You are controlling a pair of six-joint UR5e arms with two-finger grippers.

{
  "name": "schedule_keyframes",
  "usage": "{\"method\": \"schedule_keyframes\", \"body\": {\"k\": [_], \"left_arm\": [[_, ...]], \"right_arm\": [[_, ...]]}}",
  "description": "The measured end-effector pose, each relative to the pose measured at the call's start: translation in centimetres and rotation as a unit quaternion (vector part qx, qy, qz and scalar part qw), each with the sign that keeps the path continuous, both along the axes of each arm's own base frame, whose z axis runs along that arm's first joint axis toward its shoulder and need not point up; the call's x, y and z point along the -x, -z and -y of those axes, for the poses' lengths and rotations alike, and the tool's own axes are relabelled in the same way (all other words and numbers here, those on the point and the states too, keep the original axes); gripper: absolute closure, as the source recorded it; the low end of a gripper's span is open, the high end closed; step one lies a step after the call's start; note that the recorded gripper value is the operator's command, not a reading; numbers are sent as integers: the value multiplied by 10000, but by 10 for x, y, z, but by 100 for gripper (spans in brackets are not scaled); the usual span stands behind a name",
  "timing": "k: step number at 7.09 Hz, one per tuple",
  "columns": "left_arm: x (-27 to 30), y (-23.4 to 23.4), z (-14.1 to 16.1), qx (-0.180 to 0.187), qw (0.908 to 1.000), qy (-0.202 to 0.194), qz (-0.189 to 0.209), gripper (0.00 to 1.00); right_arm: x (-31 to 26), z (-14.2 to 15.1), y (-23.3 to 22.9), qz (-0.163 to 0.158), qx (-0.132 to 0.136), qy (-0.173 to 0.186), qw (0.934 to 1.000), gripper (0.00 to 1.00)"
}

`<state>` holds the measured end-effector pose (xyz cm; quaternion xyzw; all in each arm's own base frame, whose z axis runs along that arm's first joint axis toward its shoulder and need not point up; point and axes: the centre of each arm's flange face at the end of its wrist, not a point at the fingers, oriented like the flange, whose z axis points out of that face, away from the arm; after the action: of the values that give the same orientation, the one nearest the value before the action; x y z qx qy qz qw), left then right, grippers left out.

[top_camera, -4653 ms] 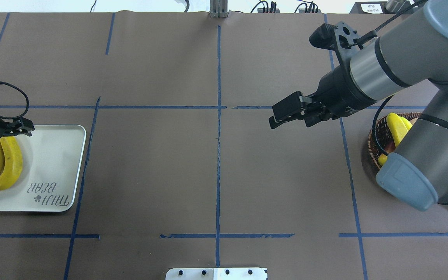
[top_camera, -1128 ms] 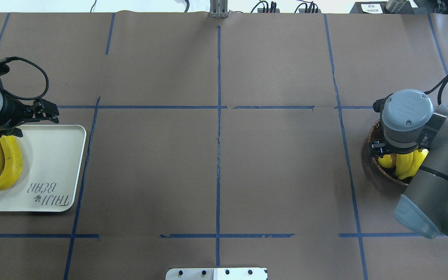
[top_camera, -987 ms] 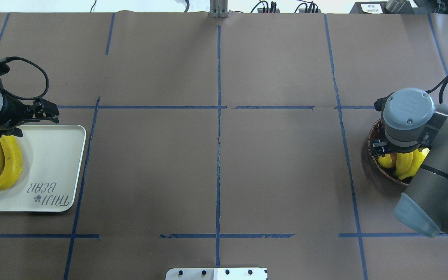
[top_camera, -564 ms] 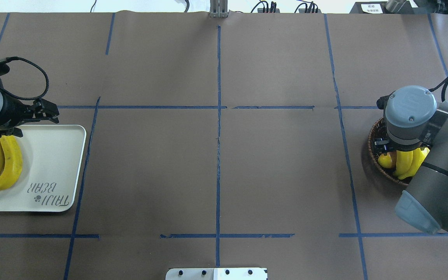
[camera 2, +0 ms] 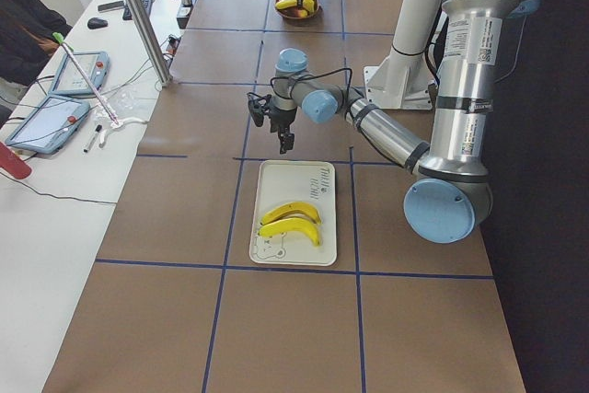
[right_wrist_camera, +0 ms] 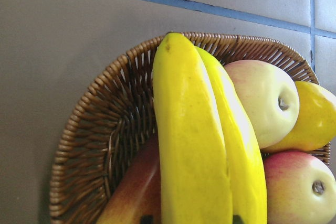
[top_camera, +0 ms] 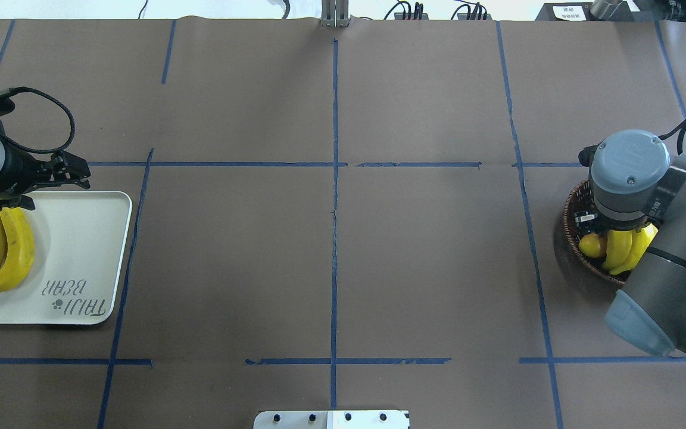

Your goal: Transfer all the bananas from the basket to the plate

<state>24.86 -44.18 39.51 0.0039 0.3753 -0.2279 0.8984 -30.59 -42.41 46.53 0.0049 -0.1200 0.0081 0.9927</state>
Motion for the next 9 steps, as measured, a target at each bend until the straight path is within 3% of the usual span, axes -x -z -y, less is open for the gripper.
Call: {"method": "schedule_keyframes", "body": {"k": [1,2,3,4,7,9], "left_arm": [[0,0,0,-1,10000,1,0,0],[0,0,0,-3,10000,1,1,0],[0,0,0,-1,10000,2,1,0],[0,0,0,-1,10000,2,1,0],[0,1,0,-7,10000,3,-5,0],[0,1,0,-9,10000,1,-12,0]], "right_arm": [[-1,1,0,1,7,-6,10000,50],[-1,1,0,3,12,-7,10000,75],[-1,1,0,6,17,-10,10000,91],[-3,2,1,23,17,-31,10000,97],[-34,11,32,197,-3,-269,9994,98],[-52,26,98,905,139,-453,9948,100]]}}
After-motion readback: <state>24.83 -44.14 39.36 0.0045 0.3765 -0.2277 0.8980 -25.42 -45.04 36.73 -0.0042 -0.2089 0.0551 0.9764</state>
